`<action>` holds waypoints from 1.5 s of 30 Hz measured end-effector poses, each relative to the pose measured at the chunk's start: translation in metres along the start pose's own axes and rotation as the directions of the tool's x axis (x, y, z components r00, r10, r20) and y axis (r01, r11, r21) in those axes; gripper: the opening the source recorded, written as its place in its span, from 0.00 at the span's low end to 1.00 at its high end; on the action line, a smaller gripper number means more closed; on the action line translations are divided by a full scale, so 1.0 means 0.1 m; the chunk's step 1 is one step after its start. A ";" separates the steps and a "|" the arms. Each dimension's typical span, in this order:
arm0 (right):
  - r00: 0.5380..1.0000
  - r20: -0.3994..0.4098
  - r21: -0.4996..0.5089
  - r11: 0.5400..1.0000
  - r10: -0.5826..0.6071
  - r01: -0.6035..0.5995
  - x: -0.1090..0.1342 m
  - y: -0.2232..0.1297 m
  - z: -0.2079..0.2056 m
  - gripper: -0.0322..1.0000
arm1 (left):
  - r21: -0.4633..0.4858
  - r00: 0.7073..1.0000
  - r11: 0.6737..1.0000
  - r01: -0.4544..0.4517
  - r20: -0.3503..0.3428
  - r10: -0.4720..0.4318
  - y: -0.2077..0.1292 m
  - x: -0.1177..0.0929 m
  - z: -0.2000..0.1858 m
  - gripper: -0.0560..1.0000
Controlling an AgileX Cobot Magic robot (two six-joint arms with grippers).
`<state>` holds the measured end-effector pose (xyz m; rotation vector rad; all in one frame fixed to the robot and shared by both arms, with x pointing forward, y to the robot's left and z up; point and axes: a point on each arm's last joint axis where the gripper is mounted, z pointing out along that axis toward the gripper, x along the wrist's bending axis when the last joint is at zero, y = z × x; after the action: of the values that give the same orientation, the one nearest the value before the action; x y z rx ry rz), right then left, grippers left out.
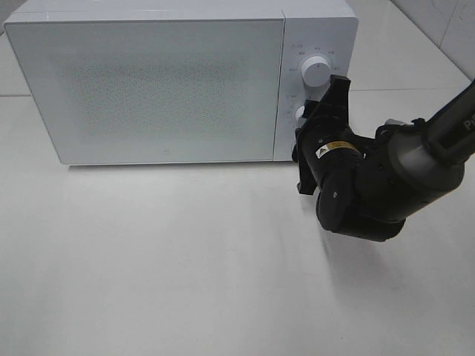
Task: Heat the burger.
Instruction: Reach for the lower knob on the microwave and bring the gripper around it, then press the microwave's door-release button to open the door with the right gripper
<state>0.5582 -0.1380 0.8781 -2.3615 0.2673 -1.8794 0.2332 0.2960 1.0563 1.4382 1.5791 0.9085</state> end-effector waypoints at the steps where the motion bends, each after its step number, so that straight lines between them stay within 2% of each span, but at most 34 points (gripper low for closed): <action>1: 1.000 0.000 0.000 1.000 0.000 0.000 0.00 0.00 0.00 0.48 | 0.000 1.000 1.000 0.000 0.000 0.000 0.00 0.00 0.00 0.99; 3: 1.000 -0.001 0.001 1.000 -0.029 0.029 0.00 -0.01 -0.01 0.57 | 0.000 1.000 1.000 0.000 0.000 0.000 0.00 0.00 0.00 0.99; 6: 0.999 0.000 0.001 0.999 -0.044 0.044 -0.01 0.00 -0.02 0.60 | 0.000 1.000 1.000 0.000 0.000 0.000 0.00 0.00 0.00 0.99; 8: 0.995 -0.023 0.000 0.995 -0.098 0.098 0.03 0.05 -0.07 0.68 | 0.000 1.000 1.000 0.000 0.000 0.000 0.00 0.00 0.00 0.99; 12: 0.988 -0.032 0.012 0.988 -0.154 0.154 0.07 0.09 -0.15 0.70 | 0.000 1.000 1.000 0.000 0.000 0.000 0.00 0.00 0.00 0.99; 16: 0.962 -0.009 0.061 0.960 -0.273 0.273 0.10 0.11 -0.26 0.70 | 0.000 1.000 1.000 0.000 0.000 0.000 0.00 0.00 0.00 0.99; 17: 0.935 0.015 0.100 0.931 -0.354 0.350 0.11 0.10 -0.32 0.70 | 0.000 1.000 1.000 0.000 0.000 0.000 0.00 0.00 0.00 0.99; 19: 0.915 0.030 0.120 0.910 -0.403 0.396 0.12 0.10 -0.34 0.70 | 0.000 1.000 1.000 0.000 0.000 0.000 0.00 0.00 0.00 0.99; 20: 0.861 0.058 0.161 0.856 -0.506 0.492 0.12 0.11 -0.40 0.70 | 0.000 1.000 1.000 0.000 0.000 0.000 0.00 0.00 0.00 0.99; 21: 0.861 0.058 0.161 0.856 -0.506 0.492 0.12 0.11 -0.40 0.70 | 0.000 1.000 1.000 0.000 0.000 0.000 0.00 0.00 0.00 0.99; 22: 0.835 0.072 0.184 0.830 -0.545 0.526 0.13 0.11 -0.43 0.70 | 0.000 1.000 1.000 0.000 0.000 0.000 0.00 0.00 0.00 0.99; 23: 0.758 0.092 0.243 0.753 -0.646 0.612 0.15 0.10 -0.48 0.70 | 0.000 1.000 1.000 0.000 0.000 0.000 0.00 0.00 0.00 0.99; 24: 0.758 0.092 0.243 0.753 -0.646 0.612 0.15 0.10 -0.48 0.70 | 0.000 1.000 1.000 0.000 0.000 0.000 0.00 0.00 0.00 0.99; 25: 0.725 0.092 0.269 0.718 -0.682 0.642 0.17 0.09 -0.51 0.70 | 0.000 1.000 1.000 0.000 0.000 0.000 0.00 0.00 0.00 0.99; 26: 0.642 0.087 0.327 0.631 -0.761 0.704 0.22 0.08 -0.56 0.70 | 0.000 1.000 1.000 0.000 0.000 0.000 0.00 0.00 0.00 0.99; 27: 0.642 0.087 0.327 0.631 -0.761 0.704 0.22 0.08 -0.56 0.70 | 0.000 1.000 1.000 0.000 0.000 0.000 0.00 0.00 0.00 0.99; 28: 0.540 0.080 0.400 0.523 -0.838 0.752 0.24 0.09 -0.60 0.70 | 0.000 1.000 1.000 0.000 0.000 0.000 0.00 0.00 0.00 0.99; 29: 0.540 0.080 0.400 0.523 -0.838 0.752 0.24 0.09 -0.60 0.70 | 0.000 1.000 1.000 0.000 0.000 0.000 0.00 0.00 0.00 0.99; 30: 0.489 0.076 0.435 0.470 -0.869 0.768 0.25 0.11 -0.62 0.70 | 0.000 1.000 1.000 0.000 0.000 0.000 0.00 0.00 0.00 0.99; 31: 0.399 0.052 0.488 0.372 -0.915 0.789 0.28 0.15 -0.65 0.70 | 0.000 1.000 1.000 0.000 0.000 0.000 0.00 0.00 0.00 0.99; 32: 0.351 0.034 0.516 0.318 -0.936 0.796 0.31 0.17 -0.67 0.70 | 0.000 1.000 1.000 0.000 0.000 0.000 0.00 0.00 0.00 0.99; 33: 0.351 0.034 0.516 0.318 -0.936 0.796 0.31 0.17 -0.67 0.70 | 0.000 1.000 1.000 0.000 0.000 0.000 0.00 0.00 0.00 0.99; 34: 0.268 -0.007 0.564 0.217 -0.963 0.796 0.35 0.21 -0.70 0.70 | 0.000 1.000 1.000 0.000 0.000 0.000 0.00 0.00 0.00 0.99; 35: 0.226 -0.032 0.593 0.163 -0.974 0.788 0.37 0.22 -0.72 0.70 | 0.000 1.000 1.000 0.000 0.000 0.000 0.00 0.00 0.00 0.99; 36: 0.226 -0.032 0.593 0.163 -0.974 0.788 0.37 0.22 -0.72 0.70 | 0.000 1.000 1.000 0.000 0.000 0.000 0.00 0.00 0.00 0.99; 37: 0.152 -0.088 0.654 0.058 -0.984 0.754 0.39 0.25 -0.76 0.70 | 0.000 1.000 1.000 0.000 0.000 0.000 0.00 0.00 0.00 0.99; 38: 0.123 -0.121 0.681 0.008 -0.985 0.733 0.41 0.26 -0.79 0.70 | 0.000 1.000 1.000 0.000 0.000 0.000 0.00 0.00 0.00 0.99; 39: 0.123 -0.121 0.681 0.008 -0.985 0.733 0.41 0.26 -0.79 0.70 | 0.000 1.000 1.000 0.000 0.000 0.000 0.00 0.00 0.00 0.99; 40: 0.084 -0.179 0.723 -0.074 -0.980 0.687 0.43 0.27 -0.85 0.70 | 0.000 1.000 1.000 0.000 0.000 0.000 0.00 0.00 0.00 0.99; 41: 0.070 -0.206 0.731 -0.106 -0.976 0.674 0.45 0.27 -0.88 0.70 | 0.000 1.000 1.000 0.000 0.000 0.000 0.00 0.00 0.00 0.99; 42: 0.070 -0.206 0.731 -0.106 -0.976 0.674 0.45 0.27 -0.88 0.70 | 0.000 1.000 1.000 0.000 0.000 0.000 0.00 0.00 0.00 0.99; 43: 0.047 -0.259 0.754 -0.171 -0.965 0.635 0.50 0.28 -0.96 0.70 | 0.000 1.000 1.000 0.000 0.000 0.000 0.00 0.00 0.00 0.99; 44: 0.037 -0.280 0.760 -0.198 -0.959 0.619 0.51 0.28 -0.99 0.70 | 0.000 1.000 1.000 0.000 0.000 0.000 0.00 0.00 0.00 0.99; 45: 0.037 -0.280 0.760 -0.198 -0.959 0.619 0.51 0.28 -0.99 0.70 | 0.000 1.000 1.000 0.000 0.000 0.000 0.00 0.00 0.00 0.99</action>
<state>0.4707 -0.1740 0.9442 -2.0396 -2.3370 -0.8976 0.2332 0.2960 1.0563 1.4382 1.5791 0.9085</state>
